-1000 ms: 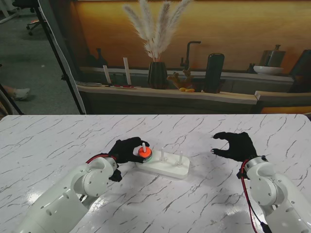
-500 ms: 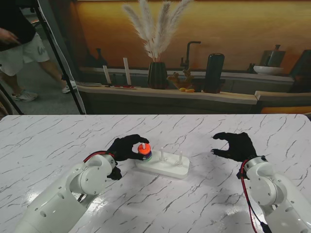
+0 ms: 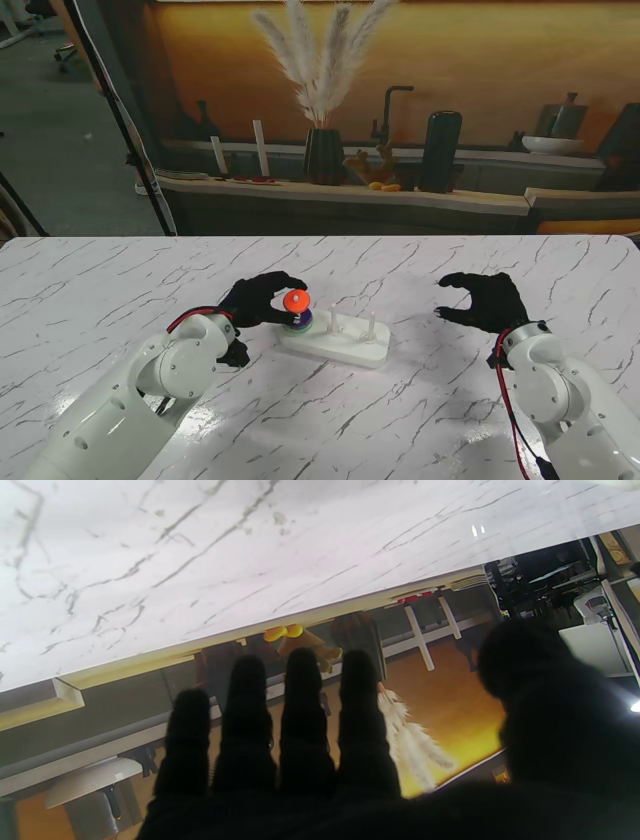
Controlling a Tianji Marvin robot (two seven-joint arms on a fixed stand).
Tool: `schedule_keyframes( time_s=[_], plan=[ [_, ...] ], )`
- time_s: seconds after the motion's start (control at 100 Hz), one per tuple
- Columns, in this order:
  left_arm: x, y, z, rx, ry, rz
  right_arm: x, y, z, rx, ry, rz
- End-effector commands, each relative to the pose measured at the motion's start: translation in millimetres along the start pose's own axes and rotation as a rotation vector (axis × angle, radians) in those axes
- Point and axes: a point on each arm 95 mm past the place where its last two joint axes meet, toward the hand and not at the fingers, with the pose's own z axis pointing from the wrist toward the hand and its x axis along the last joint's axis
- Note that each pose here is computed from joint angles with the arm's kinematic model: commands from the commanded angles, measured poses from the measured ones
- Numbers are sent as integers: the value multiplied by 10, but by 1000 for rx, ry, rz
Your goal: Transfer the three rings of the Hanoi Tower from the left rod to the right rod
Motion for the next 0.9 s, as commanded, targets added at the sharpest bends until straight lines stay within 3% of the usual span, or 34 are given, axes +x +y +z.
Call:
schedule_keyframes(
  time_s=[0.0,0.41,0.89],
  plan=[
    [71,-40,-29,-6,35,9,20,-52,-21,10,-1,7],
    [160,-264,-95,-5,53,20,24,-66,-15,9,2,15],
    [375,-226,59,-30,127,8,-50,-66,-29,12,-22,2]
  ],
)
